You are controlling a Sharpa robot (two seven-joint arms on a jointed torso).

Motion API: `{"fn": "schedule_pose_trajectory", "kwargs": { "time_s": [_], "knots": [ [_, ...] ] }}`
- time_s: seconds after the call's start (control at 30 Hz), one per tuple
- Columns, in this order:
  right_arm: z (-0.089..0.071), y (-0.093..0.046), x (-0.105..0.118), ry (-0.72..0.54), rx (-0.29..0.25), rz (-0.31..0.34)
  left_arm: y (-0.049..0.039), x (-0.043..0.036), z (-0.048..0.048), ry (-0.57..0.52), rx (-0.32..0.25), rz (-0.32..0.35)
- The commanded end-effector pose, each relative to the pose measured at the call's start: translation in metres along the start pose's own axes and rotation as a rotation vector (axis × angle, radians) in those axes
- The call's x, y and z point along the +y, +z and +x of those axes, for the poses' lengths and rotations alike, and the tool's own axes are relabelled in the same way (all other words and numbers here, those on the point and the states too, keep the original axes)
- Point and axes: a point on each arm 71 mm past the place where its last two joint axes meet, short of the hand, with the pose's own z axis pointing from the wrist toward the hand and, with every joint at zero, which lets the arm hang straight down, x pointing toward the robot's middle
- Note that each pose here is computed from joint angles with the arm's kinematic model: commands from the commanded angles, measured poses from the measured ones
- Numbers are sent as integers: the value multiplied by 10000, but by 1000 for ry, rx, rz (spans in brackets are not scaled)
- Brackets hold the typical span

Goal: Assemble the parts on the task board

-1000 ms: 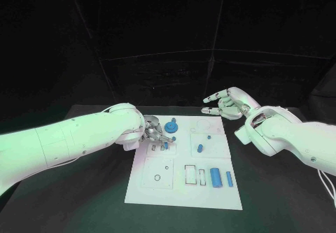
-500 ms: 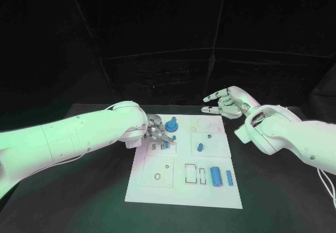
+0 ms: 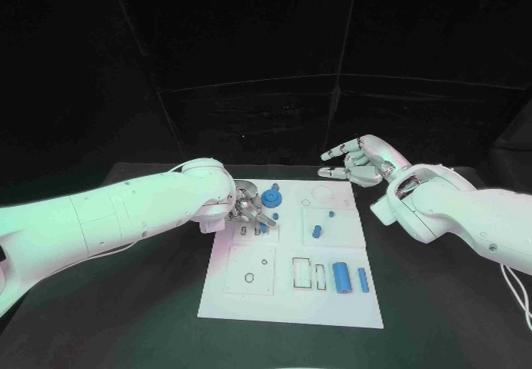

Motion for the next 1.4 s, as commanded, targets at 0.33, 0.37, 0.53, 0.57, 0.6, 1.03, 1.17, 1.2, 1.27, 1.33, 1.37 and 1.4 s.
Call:
{"fn": "schedule_pose_trajectory", "kwargs": {
  "time_s": [0.33,0.37,0.53,0.57,0.6,1.03,1.17,1.2,1.27,1.33,1.37,1.4],
  "knots": [
    [5,11,15,2,9,-3,13,-1,-2,21,15,-13],
    [6,11,15,2,9,-3,14,-1,-3,22,16,-13],
    [9,13,16,2,11,-4,22,-8,2,27,26,-14],
    [9,14,16,2,11,-4,23,-9,3,28,27,-14],
    [11,15,17,2,11,-4,25,-11,3,29,29,-14],
    [26,25,24,3,19,-6,24,-24,6,-4,27,0],
    [33,32,30,4,19,-11,10,-37,20,-42,33,16],
    [34,33,31,4,19,-12,6,-38,23,-51,33,20],
    [35,35,31,4,20,-12,-5,-36,25,-74,31,27],
    [36,37,32,4,20,-13,-16,-28,23,-99,24,34],
    [37,38,32,4,20,-13,-24,-21,20,-114,17,37],
    [38,39,32,4,21,-13,-31,-14,16,-126,10,40]
  ]
}}
